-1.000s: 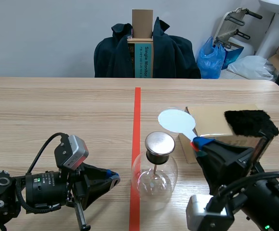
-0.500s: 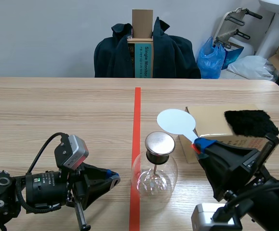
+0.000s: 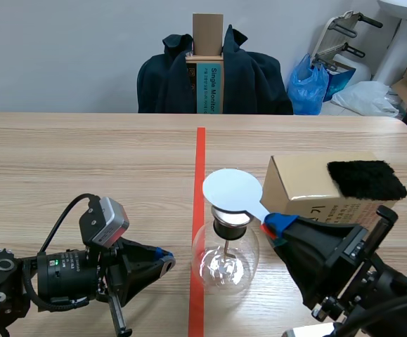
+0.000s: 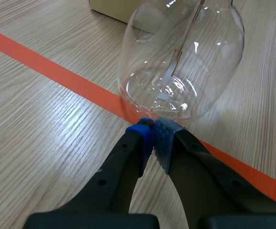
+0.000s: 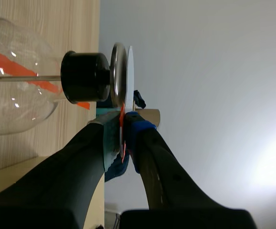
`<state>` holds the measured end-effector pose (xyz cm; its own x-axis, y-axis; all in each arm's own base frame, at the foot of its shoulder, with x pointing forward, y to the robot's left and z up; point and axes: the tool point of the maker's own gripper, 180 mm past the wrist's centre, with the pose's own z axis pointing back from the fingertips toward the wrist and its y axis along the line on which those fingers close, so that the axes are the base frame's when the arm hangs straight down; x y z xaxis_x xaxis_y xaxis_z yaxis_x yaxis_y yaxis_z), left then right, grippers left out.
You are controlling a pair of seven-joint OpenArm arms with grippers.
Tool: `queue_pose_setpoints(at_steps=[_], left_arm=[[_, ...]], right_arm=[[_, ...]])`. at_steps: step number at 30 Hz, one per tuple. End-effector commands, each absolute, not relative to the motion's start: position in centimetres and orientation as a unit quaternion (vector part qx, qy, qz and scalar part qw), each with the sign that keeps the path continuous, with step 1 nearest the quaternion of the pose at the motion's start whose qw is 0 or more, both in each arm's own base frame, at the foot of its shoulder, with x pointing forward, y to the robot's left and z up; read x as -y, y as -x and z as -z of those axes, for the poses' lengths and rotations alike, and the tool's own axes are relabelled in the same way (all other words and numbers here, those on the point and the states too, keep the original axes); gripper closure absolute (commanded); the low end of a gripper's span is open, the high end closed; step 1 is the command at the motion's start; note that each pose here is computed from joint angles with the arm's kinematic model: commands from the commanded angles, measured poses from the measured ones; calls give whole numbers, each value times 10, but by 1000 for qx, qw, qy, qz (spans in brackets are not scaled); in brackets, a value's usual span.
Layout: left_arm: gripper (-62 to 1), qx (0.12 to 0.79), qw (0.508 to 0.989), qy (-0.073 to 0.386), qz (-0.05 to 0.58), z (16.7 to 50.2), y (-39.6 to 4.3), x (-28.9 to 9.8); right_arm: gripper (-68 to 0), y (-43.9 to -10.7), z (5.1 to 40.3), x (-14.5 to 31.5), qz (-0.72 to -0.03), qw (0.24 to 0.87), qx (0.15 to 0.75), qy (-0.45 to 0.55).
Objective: Do the electroscope experiment.
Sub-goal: 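Move the plate toward and away from the electroscope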
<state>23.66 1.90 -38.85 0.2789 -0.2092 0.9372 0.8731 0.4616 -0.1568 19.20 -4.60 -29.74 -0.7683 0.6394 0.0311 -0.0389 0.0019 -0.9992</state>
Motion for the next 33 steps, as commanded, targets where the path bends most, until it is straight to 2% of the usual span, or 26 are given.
queue_pose_setpoints(at_steps=[1,10,24,33], left_arm=[[-21,486,703,364,370,375,-243,-15],[-21,486,703,364,370,375,-243,-15],[-21,486,703,364,370,375,-243,-15],[-21,486,703,364,370,375,-243,-15]], right_arm=[[-9,-195,289,47,-667,237,666,234],[-9,-186,286,40,-671,206,676,223],[-9,-186,286,40,-671,206,676,223],[-9,-197,288,53,-658,246,663,258]])
